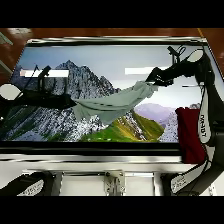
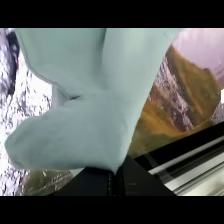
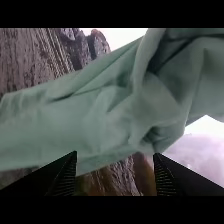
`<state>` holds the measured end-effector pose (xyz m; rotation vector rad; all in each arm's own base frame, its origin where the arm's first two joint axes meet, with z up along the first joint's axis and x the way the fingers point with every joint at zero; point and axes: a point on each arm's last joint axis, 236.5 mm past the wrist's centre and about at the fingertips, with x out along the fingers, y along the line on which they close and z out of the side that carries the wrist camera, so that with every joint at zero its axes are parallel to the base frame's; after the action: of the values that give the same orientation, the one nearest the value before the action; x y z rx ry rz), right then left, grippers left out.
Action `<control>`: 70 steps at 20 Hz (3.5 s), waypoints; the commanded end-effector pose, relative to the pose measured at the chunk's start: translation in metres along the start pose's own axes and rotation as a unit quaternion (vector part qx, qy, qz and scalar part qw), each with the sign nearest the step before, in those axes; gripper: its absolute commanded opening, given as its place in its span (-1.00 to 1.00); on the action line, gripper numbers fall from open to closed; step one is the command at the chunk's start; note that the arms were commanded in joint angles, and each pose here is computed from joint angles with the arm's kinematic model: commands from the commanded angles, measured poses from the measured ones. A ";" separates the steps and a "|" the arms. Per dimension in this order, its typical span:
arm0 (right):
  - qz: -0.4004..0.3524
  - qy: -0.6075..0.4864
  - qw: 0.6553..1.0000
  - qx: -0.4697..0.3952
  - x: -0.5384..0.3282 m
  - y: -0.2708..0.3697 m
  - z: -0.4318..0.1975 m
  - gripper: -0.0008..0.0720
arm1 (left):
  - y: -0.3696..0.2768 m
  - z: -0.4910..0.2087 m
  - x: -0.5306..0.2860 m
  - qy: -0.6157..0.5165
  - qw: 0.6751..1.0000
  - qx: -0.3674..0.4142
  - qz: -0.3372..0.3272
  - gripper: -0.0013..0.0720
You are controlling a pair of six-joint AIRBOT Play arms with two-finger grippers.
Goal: Fold the shirts.
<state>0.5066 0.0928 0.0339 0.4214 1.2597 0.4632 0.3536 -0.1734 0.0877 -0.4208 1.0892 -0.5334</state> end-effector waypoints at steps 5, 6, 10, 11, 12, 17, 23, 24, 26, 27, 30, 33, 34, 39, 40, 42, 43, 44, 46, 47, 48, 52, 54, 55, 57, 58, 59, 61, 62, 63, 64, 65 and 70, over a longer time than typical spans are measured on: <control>-0.082 0.147 0.986 0.013 -0.061 -0.031 -0.082 0.66 | -0.008 0.057 -0.044 -0.080 0.996 0.027 0.002 -0.86; -0.071 0.174 0.982 0.009 -0.052 -0.020 -0.095 0.65 | -0.008 0.059 -0.046 -0.084 0.996 0.028 0.002 -0.86; -0.048 0.229 0.972 -0.030 0.023 0.032 -0.140 0.72 | -0.009 0.059 -0.046 -0.083 0.996 0.028 0.002 -0.86; -0.043 0.228 0.972 -0.027 0.046 0.044 -0.148 0.86 | -0.009 0.059 -0.046 -0.083 0.996 0.028 0.002 -0.86; -0.035 0.227 0.973 -0.017 0.064 0.057 -0.156 0.86 | -0.009 0.059 -0.046 -0.083 0.996 0.028 0.002 -0.86; -0.007 0.206 0.977 0.048 0.138 0.116 -0.196 0.86 | -0.009 0.059 -0.046 -0.083 0.996 0.035 0.002 -0.86; 0.000 0.074 0.986 0.149 0.194 0.172 -0.179 0.86 | -0.009 0.059 -0.046 -0.084 0.996 0.042 0.002 -0.86; -0.001 0.068 0.984 0.165 0.200 0.176 -0.181 0.86 | -0.009 0.059 -0.046 -0.084 0.996 0.042 0.002 -0.86; -0.005 0.083 0.981 0.176 0.209 0.177 -0.193 0.86 | -0.009 0.059 -0.046 -0.084 0.996 0.042 0.002 -0.86; -0.010 0.092 0.980 0.175 0.209 0.175 -0.197 0.86 | -0.009 0.059 -0.046 -0.084 0.996 0.042 0.002 -0.87; -0.035 0.125 0.980 0.152 0.205 0.164 -0.213 0.86 | -0.009 0.059 -0.046 -0.084 0.996 0.042 0.002 -0.86; -0.038 0.110 0.979 0.169 0.212 0.166 -0.211 0.86 | -0.010 0.059 -0.046 -0.084 0.996 0.043 0.001 -0.87; -0.037 0.105 0.978 0.179 0.216 0.168 -0.211 0.86 | -0.010 0.059 -0.047 -0.085 0.996 0.043 0.001 -0.87; -0.030 0.081 0.971 0.224 0.238 0.180 -0.214 0.85 | -0.027 0.062 -0.048 -0.091 0.994 0.051 -0.033 -0.86; -0.026 0.069 0.969 0.237 0.240 0.182 -0.210 0.67 | -0.030 0.062 -0.048 -0.093 0.994 0.050 -0.041 -0.86; -0.024 0.055 0.962 0.266 0.245 0.180 -0.204 0.55 | -0.032 0.062 -0.049 -0.093 0.993 0.048 -0.046 -0.87; -0.026 0.055 0.959 0.277 0.248 0.178 -0.204 0.54 | -0.032 0.062 -0.049 -0.093 0.993 0.048 -0.046 -0.86; -0.028 0.057 0.956 0.285 0.250 0.177 -0.206 0.34 | -0.032 0.062 -0.049 -0.093 0.993 0.048 -0.046 -0.86; -0.029 0.058 0.956 0.286 0.252 0.176 -0.207 -0.52 | -0.032 0.062 -0.049 -0.093 0.993 0.050 -0.045 -0.86; -0.028 0.056 0.956 0.285 0.251 0.176 -0.206 -0.80 | -0.032 0.062 -0.049 -0.094 0.993 0.060 -0.044 -0.86; -0.028 0.056 0.957 0.283 0.251 0.175 -0.205 -0.80 | -0.032 0.062 -0.049 -0.094 0.992 0.065 -0.043 -0.86; -0.031 0.043 0.978 0.200 0.229 0.175 -0.192 -0.81 | -0.017 0.070 -0.057 -0.108 0.992 0.063 -0.031 -0.87; -0.030 0.023 0.994 0.105 0.195 0.179 -0.173 -0.80 | -0.004 0.080 -0.072 -0.132 0.987 0.086 -0.013 -0.87; -0.022 0.004 0.999 0.041 0.171 0.187 -0.161 -0.81 | -0.001 0.087 -0.084 -0.149 0.984 0.094 -0.005 -0.87; -0.020 -0.055 0.995 -0.079 0.099 0.204 -0.129 -0.81 | -0.009 0.111 -0.132 -0.211 0.971 0.112 0.013 -0.87; -0.032 -0.092 0.988 -0.118 0.055 0.210 -0.114 -0.81 | -0.020 0.126 -0.165 -0.257 0.958 0.128 0.024 -0.87; -0.045 -0.141 0.978 -0.150 -0.001 0.217 -0.097 -0.81 | -0.034 0.141 -0.207 -0.314 0.937 0.146 0.040 -0.87; -0.077 -0.253 0.946 -0.186 -0.125 0.227 -0.073 -0.81 | -0.068 0.159 -0.299 -0.432 0.883 0.170 0.069 -0.87; -0.093 -0.322 0.923 -0.188 -0.199 0.231 -0.068 -0.81 | -0.087 0.160 -0.347 -0.493 0.851 0.167 0.075 -0.87; -0.094 -0.394 0.896 -0.181 -0.273 0.237 -0.071 -0.81 | -0.105 0.156 -0.387 -0.545 0.820 0.160 0.074 -0.87; -0.080 -0.460 0.867 -0.172 -0.339 0.247 -0.081 -0.81 | -0.126 0.146 -0.424 -0.592 0.789 0.151 0.065 -0.87; -0.062 -0.507 0.844 -0.166 -0.388 0.255 -0.095 -0.81 | -0.145 0.134 -0.448 -0.624 0.766 0.146 0.051 -0.86; -0.016 -0.569 0.809 -0.149 -0.465 0.267 -0.139 -0.81 | -0.213 0.066 -0.494 -0.679 0.710 0.187 0.019 -0.87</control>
<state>0.2727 0.0998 0.4850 0.2805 0.1013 0.3187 0.2475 -0.0361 0.5563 -0.3067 -0.3178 -0.2570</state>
